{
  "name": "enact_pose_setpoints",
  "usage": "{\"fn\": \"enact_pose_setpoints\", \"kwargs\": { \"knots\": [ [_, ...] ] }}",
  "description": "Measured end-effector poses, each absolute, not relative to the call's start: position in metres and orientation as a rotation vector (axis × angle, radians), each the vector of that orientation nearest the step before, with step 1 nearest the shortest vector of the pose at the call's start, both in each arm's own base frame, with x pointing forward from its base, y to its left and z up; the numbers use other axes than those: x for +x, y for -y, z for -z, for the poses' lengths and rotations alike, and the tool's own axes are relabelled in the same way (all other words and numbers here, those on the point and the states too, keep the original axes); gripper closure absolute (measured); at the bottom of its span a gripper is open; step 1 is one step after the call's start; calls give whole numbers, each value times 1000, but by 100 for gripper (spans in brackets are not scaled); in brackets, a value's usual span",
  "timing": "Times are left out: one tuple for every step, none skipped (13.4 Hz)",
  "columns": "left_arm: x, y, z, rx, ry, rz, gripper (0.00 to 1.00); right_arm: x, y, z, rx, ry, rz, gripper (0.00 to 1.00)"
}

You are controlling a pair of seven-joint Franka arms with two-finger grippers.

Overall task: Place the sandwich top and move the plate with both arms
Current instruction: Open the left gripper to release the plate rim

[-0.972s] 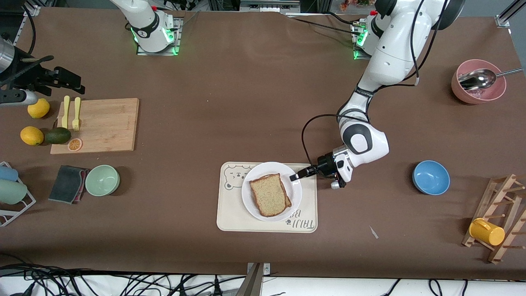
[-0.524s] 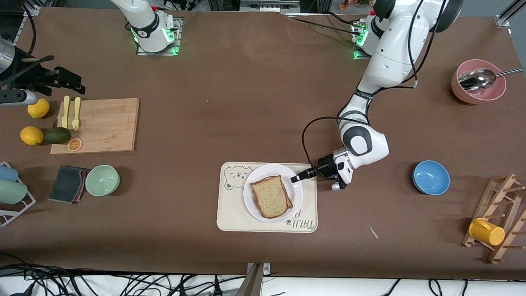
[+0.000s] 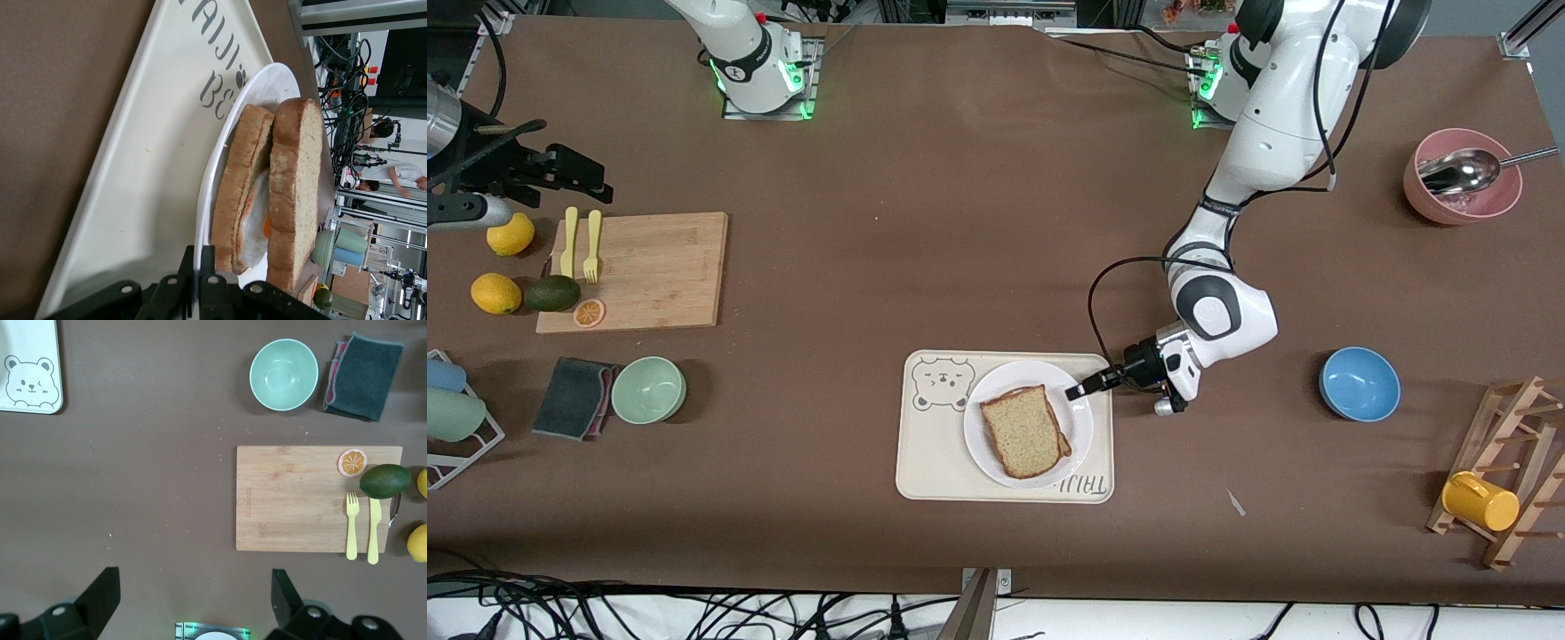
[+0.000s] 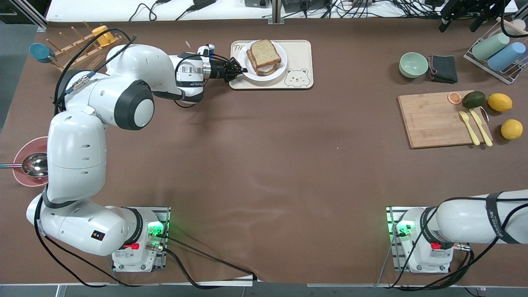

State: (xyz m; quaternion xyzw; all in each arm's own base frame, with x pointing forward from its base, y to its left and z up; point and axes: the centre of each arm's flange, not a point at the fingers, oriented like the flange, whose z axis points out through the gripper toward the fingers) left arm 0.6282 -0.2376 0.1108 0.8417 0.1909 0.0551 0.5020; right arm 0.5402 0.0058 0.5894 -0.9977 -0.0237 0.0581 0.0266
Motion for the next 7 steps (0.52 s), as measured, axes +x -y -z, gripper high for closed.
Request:
{"fn": "enact_pose_setpoints", "kwargs": {
  "knots": [
    [628,238,-111,2034,-461,-133,89,540,-6,-589,-3082,73,-180,0],
    [629,238,-112,2032,-459,-134,78,540,-6,-589,-3082,73,-180,0],
    [630,239,-114,2029,-455,-136,70,540,-6,-589,-3082,73,-180,0],
    [630,240,-116,2027,-452,-138,59,540,-6,-589,-3082,73,-180,0],
    [631,240,-119,2024,-449,-141,48,540,-6,-589,-3082,73,-180,0],
    [632,241,-123,2022,-447,-145,37,540,-6,-589,-3082,73,-180,0],
    [632,241,-127,2020,-446,-149,28,540,-6,-589,-3082,73,-180,0]
  ]
}}
